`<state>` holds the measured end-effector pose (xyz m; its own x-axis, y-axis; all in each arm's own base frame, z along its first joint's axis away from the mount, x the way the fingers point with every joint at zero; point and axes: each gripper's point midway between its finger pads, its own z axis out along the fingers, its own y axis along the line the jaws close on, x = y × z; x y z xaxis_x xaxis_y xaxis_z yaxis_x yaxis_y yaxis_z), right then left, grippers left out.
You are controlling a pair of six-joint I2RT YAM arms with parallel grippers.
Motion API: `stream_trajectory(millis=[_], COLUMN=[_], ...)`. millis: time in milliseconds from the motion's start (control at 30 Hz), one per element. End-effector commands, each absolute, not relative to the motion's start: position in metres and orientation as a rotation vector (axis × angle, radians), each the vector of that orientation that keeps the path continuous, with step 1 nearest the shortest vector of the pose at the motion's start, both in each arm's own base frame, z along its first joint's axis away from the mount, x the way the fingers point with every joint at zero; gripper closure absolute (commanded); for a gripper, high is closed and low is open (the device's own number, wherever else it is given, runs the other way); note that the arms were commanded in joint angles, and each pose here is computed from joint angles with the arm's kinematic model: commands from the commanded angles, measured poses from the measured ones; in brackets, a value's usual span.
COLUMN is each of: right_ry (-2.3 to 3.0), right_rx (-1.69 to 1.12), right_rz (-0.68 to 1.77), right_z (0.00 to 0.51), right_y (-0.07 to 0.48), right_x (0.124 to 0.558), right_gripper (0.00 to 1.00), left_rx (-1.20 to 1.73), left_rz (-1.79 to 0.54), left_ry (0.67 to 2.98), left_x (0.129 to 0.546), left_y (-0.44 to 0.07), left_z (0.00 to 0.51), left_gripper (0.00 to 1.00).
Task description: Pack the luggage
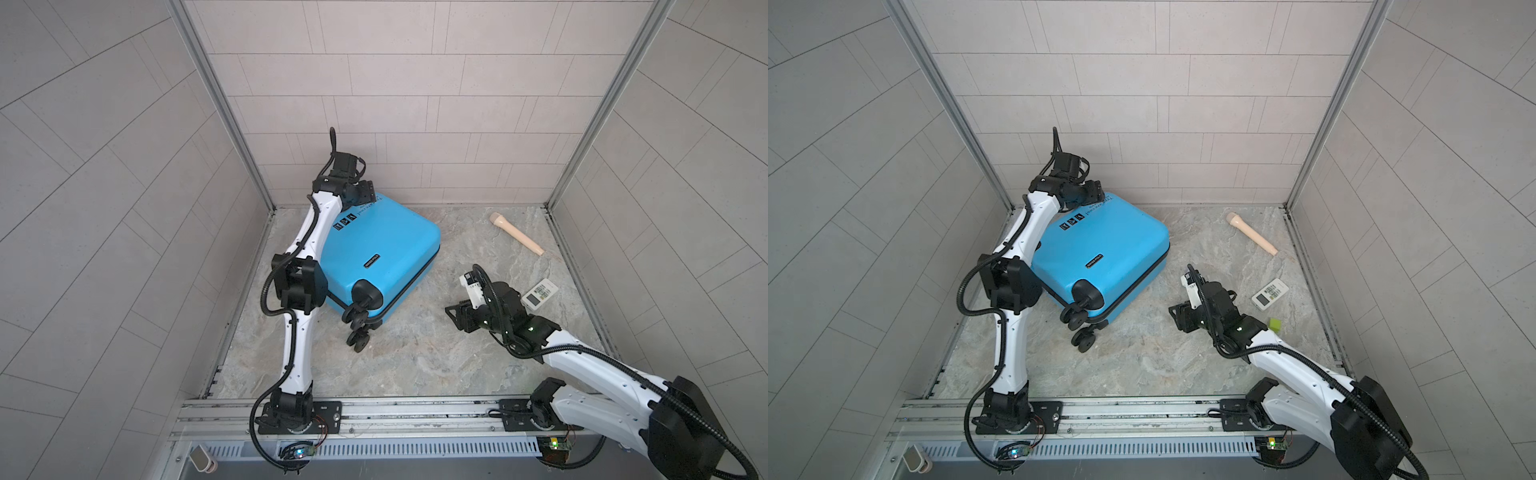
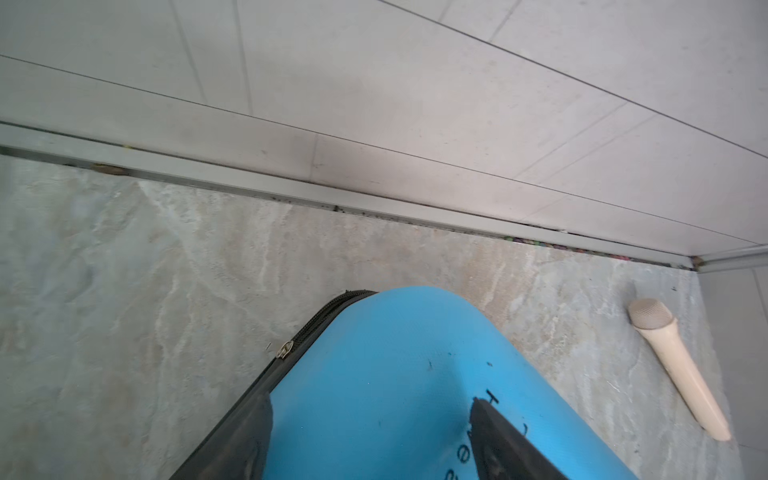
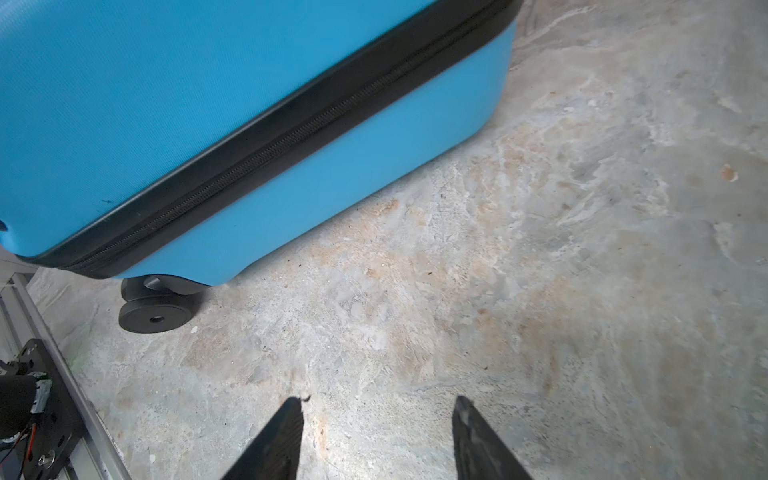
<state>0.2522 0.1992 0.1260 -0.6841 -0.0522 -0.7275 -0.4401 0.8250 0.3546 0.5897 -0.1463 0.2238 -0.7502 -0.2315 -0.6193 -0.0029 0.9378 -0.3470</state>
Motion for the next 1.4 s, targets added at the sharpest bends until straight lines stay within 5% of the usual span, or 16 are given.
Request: stream_trajectory(millis=[0, 433, 767, 967, 1367], right_ry=[2.197, 2.027, 1.977, 1.955, 2.136], right_rx=[-0.375, -0.640, -0.586, -0.351, -0.015], right_rz=[0.716, 0.778, 0.472, 0.411, 0.598], right_z=[0.139, 0.172, 0.233, 0.280, 0.302], right_y=[0.213, 0.280, 0.238, 0.188, 0.173], right_x=[0.252, 0.216, 0.239, 0.298, 0.469], right_gripper=[0.41, 0.41, 0.32, 0.25, 0.27], left_rx=[-0.098, 0.080, -0.005, 0.041, 0.138], left_rz=[-0.650, -0.927, -0.722, -0.528, -0.515], left_ry=[2.633, 2.581, 2.205, 2.105, 2.144], left_x=[0.550, 0.522, 0.507, 0.418, 0.208], left_y=[-0.217, -0.324, -0.270, -0.239, -0.283], left_z=[0.160, 0.173, 0.351, 0.414, 0.326], left_gripper=[0.21, 0.21, 0.18, 0.18, 0.20])
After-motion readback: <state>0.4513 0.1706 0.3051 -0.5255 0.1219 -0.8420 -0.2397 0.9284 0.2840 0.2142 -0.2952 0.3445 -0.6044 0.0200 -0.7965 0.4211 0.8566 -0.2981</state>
